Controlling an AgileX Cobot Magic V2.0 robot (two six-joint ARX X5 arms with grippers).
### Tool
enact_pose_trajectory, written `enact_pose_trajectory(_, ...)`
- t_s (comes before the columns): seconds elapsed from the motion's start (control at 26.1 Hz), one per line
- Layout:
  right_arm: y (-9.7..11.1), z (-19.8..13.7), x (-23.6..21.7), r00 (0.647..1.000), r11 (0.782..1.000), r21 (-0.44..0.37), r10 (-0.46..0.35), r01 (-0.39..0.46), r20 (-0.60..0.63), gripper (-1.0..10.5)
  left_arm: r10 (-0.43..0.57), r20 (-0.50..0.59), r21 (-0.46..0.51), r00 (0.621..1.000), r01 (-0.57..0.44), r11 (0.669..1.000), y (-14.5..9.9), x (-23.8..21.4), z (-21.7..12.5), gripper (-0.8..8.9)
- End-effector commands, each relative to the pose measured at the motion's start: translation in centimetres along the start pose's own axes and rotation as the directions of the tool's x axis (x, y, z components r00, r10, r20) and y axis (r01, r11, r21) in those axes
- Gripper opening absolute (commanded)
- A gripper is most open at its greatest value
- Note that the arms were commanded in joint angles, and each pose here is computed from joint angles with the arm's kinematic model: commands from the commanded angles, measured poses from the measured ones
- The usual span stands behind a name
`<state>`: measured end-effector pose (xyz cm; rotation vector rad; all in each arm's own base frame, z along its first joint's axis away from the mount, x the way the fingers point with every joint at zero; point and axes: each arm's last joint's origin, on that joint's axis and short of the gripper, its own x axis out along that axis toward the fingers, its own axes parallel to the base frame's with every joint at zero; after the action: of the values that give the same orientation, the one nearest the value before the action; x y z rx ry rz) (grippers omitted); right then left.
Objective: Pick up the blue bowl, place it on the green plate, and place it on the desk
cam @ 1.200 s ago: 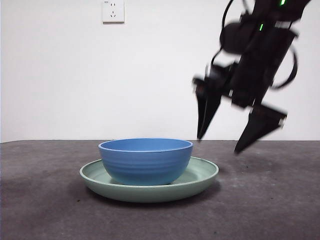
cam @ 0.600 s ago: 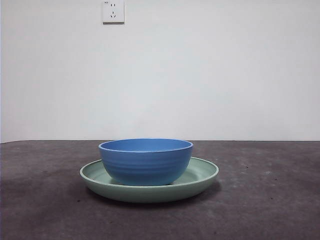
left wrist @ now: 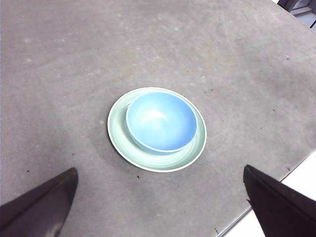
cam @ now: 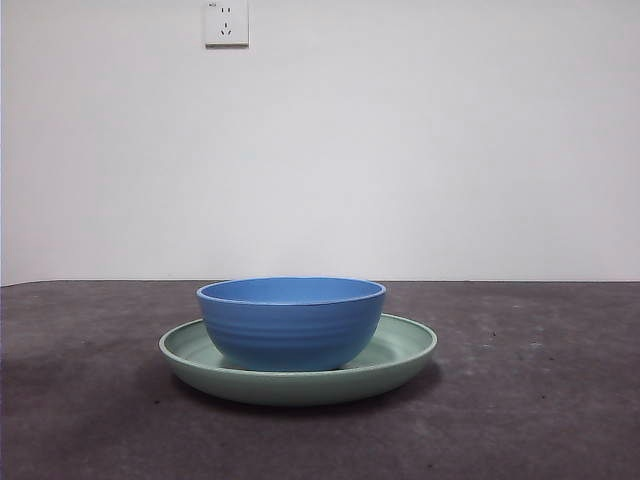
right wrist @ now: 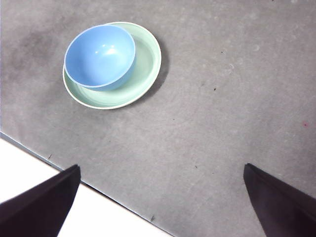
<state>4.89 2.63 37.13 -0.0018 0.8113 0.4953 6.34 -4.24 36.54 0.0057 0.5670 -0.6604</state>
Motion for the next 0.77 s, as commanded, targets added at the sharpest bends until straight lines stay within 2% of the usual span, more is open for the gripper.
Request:
enact_pose_trajectory(0.04,0.07,0.27,-0.04,1.000,1.000,-0.018,0.005,-0.005,0.013,6.0,-0.008,0.017,0.004,1.000,0.008,1.000,-0.08,-0.08,0.34,5.60)
enact_pose_trajectory(0.08,0.08,0.37,-0.04,1.000,1.000,-0.019,0.006,-0.006,0.022,5.7,-0.008,0.017,0.005,1.000,0.008,1.000,-0.08,-0.08,0.34,5.19)
enact_pose_trajectory(0.11,0.09,0.48,-0.04,0.999,1.000,-0.021,0.008,-0.008,0.033,4.0,-0.008,0.016,0.010,1.000,0.008,1.000,-0.08,-0.08,0.33,3.62)
enact_pose_trajectory(0.15,0.10,0.56,-0.05,0.999,1.000,-0.021,0.009,-0.008,0.042,1.0,-0.008,0.017,0.010,1.000,0.008,1.000,-0.08,-0.08,0.34,1.27)
enact_pose_trajectory(0.19,0.11,0.60,-0.06,0.999,1.000,-0.021,0.010,-0.009,0.047,0.2,-0.008,0.020,0.009,1.000,0.008,1.000,-0.09,-0.08,0.37,0.11)
enact_pose_trajectory(0.77,0.12,0.69,-0.07,0.998,1.000,-0.024,0.010,-0.009,0.056,0.3,-0.001,0.040,0.006,0.999,0.001,1.000,0.00,-0.04,0.38,0.28)
